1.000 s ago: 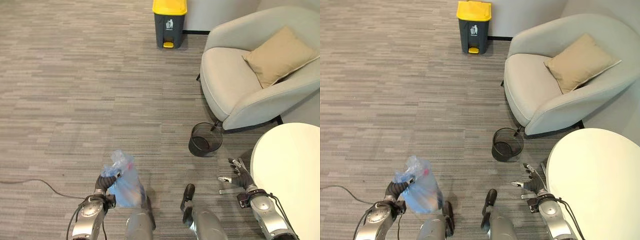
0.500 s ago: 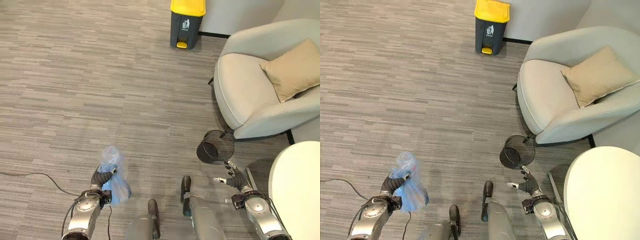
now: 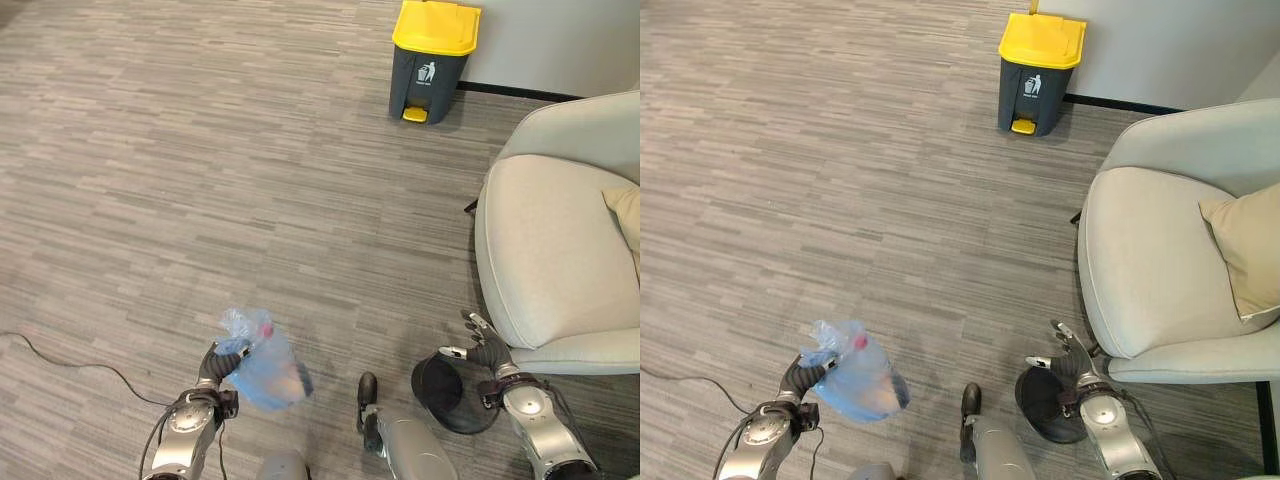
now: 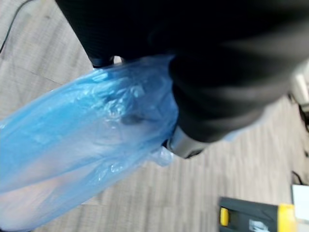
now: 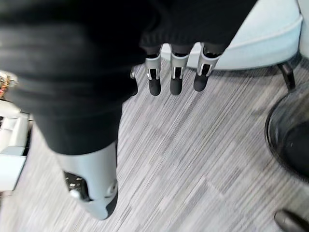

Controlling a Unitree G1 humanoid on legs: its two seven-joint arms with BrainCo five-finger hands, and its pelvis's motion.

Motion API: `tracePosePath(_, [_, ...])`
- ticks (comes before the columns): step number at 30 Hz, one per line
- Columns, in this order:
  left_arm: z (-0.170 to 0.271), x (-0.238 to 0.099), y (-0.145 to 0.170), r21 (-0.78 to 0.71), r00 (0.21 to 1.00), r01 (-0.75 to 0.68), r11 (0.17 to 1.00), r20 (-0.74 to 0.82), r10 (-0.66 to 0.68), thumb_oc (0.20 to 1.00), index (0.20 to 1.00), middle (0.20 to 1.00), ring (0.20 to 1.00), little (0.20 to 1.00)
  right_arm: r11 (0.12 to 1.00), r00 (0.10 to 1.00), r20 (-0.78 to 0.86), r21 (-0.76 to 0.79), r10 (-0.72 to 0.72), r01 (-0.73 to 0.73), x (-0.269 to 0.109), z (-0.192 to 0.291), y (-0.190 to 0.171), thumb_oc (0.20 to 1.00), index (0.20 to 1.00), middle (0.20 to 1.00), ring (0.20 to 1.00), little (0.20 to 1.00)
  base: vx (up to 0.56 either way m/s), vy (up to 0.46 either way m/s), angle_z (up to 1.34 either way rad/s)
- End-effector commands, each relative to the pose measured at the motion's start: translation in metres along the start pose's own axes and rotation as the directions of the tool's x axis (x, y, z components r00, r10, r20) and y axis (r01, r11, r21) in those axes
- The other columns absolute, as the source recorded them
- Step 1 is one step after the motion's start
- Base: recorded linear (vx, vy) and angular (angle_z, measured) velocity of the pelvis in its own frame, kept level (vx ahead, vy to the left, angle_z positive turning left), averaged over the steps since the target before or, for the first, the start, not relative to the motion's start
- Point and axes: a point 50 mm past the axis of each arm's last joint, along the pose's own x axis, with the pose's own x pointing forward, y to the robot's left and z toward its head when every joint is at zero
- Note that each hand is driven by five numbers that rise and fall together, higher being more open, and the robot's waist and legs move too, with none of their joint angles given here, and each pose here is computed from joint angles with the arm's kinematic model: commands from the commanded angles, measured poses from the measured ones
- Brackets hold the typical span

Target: Gather garbage on tea table into small bin, then transfer packed bag to large trash can.

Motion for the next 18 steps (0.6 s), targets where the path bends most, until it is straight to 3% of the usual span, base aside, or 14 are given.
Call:
tracePosePath(1, [0.025, 0.002, 0.010, 0.064, 0.993, -0.012, 0.998, 0.120, 0.004, 0.200, 0.200, 0.200, 0.200, 0.200, 1.000, 0.999, 0.031, 0.011, -0.015, 0.015, -0.005, 0.001, -0.004, 1.000, 1.000, 1.000, 1.000, 1.000, 0.28, -0.063, -0.25])
tracePosePath(9, [0.027, 0.002, 0.010, 0.092, 0.992, -0.007, 0.996, 0.123, -0.004, 0.200, 0.200, 0.200, 0.200, 0.200, 0.998, 0.999, 0.000, 0.055, -0.037, 0.037, -0.004, -0.006, 0.001, 1.000, 1.000, 1.000, 1.000, 1.000, 0.26, 0.013, -0.22])
tracePosePath(18, [0.026, -0.005, 0.026, 0.116, 0.992, -0.046, 0.992, 0.125, 0.031, 0.200, 0.200, 0.200, 0.200, 0.200, 0.996, 0.998, 0.050, 0.080, 0.034, -0.038, 0.002, 0.009, 0.019, 1.000, 1.000, 1.000, 1.000, 1.000, 0.35, 0.200, -0.68])
